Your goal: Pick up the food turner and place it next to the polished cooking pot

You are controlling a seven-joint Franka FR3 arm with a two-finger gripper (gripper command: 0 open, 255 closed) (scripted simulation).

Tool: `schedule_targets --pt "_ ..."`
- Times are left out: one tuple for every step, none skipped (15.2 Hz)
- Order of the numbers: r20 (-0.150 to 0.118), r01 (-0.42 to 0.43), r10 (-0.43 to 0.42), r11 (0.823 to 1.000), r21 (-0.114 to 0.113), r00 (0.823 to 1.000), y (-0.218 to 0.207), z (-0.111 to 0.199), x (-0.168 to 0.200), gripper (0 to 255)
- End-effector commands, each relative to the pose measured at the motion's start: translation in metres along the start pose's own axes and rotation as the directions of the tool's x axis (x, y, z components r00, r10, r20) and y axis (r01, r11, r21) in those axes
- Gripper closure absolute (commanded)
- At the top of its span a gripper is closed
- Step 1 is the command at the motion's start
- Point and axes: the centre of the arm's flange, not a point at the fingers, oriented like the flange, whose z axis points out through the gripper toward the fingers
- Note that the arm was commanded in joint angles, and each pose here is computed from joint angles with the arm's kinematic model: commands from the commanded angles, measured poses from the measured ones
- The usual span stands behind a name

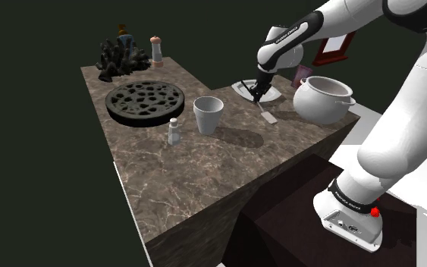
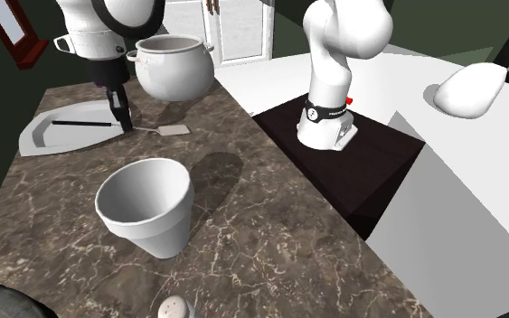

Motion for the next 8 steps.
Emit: schedule_targets --pt "0.000 0.000 0.000 1.000 0.000 1.000 0.001 0.011 -0.001 255" --pt "0.000 0.000 0.000 1.000 0.000 1.000 0.001 0.016 -0.001 255" --pt "0.000 0.000 0.000 1.000 0.000 1.000 0.001 0.021 -0.001 255" --pt "0.000 0.000 0.000 1.000 0.000 1.000 0.001 0.028 -0.002 255" --pt "0.000 0.000 0.000 1.000 0.000 1.000 0.001 0.028 -0.002 255" --pt "0.000 0.000 0.000 1.000 0.000 1.000 0.001 0.028 -0.002 255" --pt "0.000 0.000 0.000 1.000 0.000 1.000 0.001 0.028 -0.002 255" --pt "0.000 0.000 0.000 1.000 0.000 1.000 0.001 0.028 -0.002 255"
